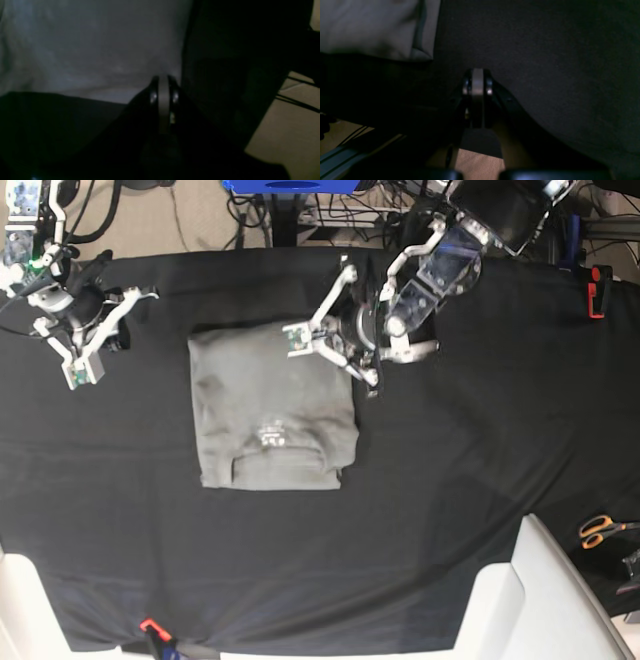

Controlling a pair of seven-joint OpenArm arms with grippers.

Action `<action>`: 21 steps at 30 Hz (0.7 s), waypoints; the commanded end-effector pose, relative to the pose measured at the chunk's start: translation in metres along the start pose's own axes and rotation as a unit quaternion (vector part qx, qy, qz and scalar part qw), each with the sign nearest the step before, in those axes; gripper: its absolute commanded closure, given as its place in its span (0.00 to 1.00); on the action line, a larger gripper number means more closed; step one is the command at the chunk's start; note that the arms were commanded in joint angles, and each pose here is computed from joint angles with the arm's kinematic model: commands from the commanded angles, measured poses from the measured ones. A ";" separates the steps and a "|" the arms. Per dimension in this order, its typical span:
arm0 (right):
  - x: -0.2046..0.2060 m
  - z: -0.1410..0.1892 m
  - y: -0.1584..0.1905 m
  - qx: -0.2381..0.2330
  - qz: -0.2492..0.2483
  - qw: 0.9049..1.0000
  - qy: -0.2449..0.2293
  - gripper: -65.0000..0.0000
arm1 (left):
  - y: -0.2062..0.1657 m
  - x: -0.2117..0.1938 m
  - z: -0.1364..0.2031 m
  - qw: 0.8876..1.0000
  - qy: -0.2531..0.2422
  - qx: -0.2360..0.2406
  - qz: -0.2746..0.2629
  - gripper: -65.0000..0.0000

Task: Fold the T-shirt properly

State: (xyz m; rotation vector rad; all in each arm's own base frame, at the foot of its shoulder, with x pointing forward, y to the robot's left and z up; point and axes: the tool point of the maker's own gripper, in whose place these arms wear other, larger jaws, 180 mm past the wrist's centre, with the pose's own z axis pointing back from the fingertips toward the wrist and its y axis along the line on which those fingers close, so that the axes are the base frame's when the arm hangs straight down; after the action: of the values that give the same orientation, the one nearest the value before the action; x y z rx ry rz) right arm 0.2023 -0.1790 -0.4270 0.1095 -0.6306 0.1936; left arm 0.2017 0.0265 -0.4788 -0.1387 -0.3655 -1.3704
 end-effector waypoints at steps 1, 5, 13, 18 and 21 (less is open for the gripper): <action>0.009 0.002 0.000 0.002 0.006 1.000 -0.016 1.00 | 0.015 0.010 0.010 1.000 -0.012 0.022 -0.009 1.00; 0.014 0.003 0.003 0.005 0.011 1.000 -0.023 1.00 | 0.029 0.034 0.033 0.997 -0.047 0.057 -0.030 1.00; 0.029 0.006 0.068 0.092 0.116 0.988 -0.032 1.00 | 0.063 -0.031 0.063 0.992 -0.009 0.117 0.049 1.00; 0.035 0.002 0.102 0.136 0.153 0.978 -0.037 1.00 | 0.045 -0.134 0.080 0.978 0.095 0.136 0.126 1.00; 0.040 0.002 0.102 0.135 0.153 0.978 -0.043 1.00 | 0.028 -0.177 0.095 0.965 0.132 0.142 0.174 1.00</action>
State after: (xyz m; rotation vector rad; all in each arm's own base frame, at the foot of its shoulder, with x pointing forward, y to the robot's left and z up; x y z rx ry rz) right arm 0.2070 -0.0732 -0.4048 0.2831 -0.6739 0.5715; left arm 0.1720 0.2285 -0.4554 0.1955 -0.2460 -0.9551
